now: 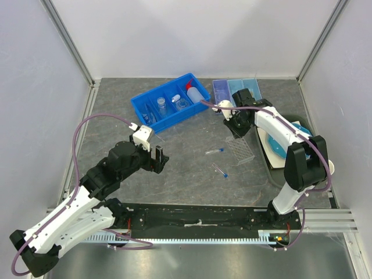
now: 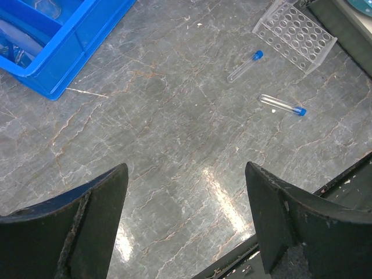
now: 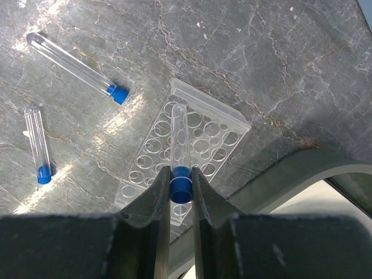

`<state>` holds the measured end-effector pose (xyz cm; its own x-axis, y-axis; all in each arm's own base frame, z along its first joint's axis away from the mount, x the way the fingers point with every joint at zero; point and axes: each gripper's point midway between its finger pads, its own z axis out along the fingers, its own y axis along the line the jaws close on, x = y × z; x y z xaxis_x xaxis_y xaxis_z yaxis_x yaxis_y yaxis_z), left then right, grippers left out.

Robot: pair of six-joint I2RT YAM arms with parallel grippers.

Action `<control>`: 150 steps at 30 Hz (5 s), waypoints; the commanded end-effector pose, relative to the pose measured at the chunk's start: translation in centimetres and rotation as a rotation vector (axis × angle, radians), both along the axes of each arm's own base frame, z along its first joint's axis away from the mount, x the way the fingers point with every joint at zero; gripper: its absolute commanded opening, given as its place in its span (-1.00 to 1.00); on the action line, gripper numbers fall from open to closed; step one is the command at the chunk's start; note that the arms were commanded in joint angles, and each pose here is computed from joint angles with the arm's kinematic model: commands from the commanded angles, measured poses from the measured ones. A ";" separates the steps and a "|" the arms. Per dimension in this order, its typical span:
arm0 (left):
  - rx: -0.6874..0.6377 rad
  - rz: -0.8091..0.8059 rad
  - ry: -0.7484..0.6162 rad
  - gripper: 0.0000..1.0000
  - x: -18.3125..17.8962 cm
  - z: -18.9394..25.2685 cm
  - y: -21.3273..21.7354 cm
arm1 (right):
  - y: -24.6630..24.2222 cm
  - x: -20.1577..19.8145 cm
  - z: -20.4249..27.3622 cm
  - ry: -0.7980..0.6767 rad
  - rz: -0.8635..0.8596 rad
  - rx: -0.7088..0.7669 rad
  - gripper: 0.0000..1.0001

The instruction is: Organize the chemistry lab equipment

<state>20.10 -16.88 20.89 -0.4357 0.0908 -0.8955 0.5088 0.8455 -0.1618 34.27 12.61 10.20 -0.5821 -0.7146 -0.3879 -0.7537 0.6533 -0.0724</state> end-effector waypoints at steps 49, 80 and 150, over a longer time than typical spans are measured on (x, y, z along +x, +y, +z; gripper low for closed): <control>-0.005 0.017 -0.006 0.75 0.2 0.3 0.1 | 0.9 -0.5 -0.3 0.039 0.014 -0.007 -0.62; -0.002 0.010 -0.003 0.76 0.2 0.2 0.0 | 3.0 2.5 0.0 0.056 0.039 -0.044 -0.05; 0.614 -0.619 0.365 0.07 9.9 -18.5 -20.8 | 0.4 -6.2 14.2 -0.305 0.130 0.851 0.96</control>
<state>28.97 -37.39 2.38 -0.4363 0.7861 -0.4379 0.8901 0.4485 -0.0818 28.03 12.67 23.65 -0.3429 -0.1836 -0.9213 -0.8294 0.5196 0.2051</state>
